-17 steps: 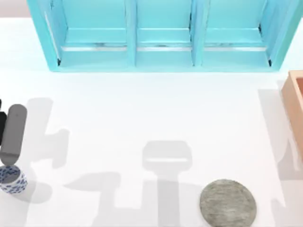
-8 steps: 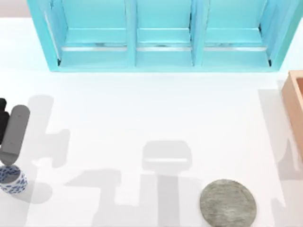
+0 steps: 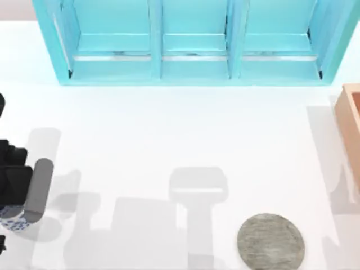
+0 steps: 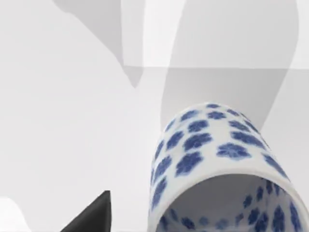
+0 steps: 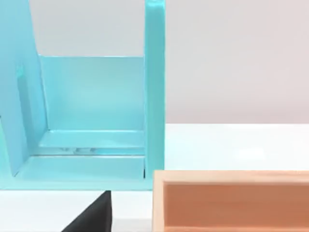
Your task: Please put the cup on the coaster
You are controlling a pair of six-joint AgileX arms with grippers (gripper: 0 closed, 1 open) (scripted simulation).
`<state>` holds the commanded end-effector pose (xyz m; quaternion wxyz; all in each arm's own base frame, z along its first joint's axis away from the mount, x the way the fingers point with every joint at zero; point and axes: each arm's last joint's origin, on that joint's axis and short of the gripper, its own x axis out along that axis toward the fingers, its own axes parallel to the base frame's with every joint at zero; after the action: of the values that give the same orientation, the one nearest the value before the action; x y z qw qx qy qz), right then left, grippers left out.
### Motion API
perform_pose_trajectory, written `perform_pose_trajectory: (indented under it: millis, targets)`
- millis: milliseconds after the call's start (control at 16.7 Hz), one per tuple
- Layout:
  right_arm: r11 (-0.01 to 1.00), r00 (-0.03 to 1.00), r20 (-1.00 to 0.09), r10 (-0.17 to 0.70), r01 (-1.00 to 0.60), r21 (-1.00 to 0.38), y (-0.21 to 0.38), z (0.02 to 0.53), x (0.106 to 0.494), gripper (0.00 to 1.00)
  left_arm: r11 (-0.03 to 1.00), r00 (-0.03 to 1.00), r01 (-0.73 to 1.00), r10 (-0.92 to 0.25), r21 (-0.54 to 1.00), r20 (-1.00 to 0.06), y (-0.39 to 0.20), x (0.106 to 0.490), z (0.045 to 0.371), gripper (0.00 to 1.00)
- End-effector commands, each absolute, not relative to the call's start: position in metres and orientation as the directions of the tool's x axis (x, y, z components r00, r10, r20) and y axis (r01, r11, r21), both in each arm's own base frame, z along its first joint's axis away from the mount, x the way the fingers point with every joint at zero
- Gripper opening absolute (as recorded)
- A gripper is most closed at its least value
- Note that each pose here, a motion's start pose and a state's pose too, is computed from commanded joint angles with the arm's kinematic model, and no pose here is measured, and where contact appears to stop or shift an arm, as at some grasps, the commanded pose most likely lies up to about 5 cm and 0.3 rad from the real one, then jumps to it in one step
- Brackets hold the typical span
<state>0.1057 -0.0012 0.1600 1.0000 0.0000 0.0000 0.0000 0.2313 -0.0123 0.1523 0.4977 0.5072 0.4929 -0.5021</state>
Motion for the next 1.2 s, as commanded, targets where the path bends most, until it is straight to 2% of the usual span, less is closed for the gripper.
perform_pose_trajectory:
  millis: [120, 360, 1140, 1200]
  targets:
    - [1.0, 1.0, 0.0, 0.0, 0.0, 0.0, -0.0012, 0.16, 0.1057, 1.0, -0.02, 0.002, 1.0, 0.001, 0.002, -1.0, -0.012, 0.2285, 0.1402, 1.0]
    - [1.0, 1.0, 0.0, 0.0, 0.0, 0.0, -0.0012, 0.16, 0.1057, 1.0, -0.02, 0.0, 1.0, 0.001, 0.0, -1.0, -0.0119, 0.2279, 0.138, 1.0]
    - [1.0, 1.0, 0.0, 0.0, 0.0, 0.0, -0.0012, 0.16, 0.1057, 1.0, -0.02, 0.0, 1.0, 0.001, 0.0, -1.0, -0.0119, 0.2279, 0.138, 0.02]
    - [1.0, 1.0, 0.0, 0.0, 0.0, 0.0, -0.0012, 0.16, 0.1057, 1.0, -0.02, 0.0, 1.0, 0.001, 0.0, -1.0, -0.0119, 0.2279, 0.138, 0.0]
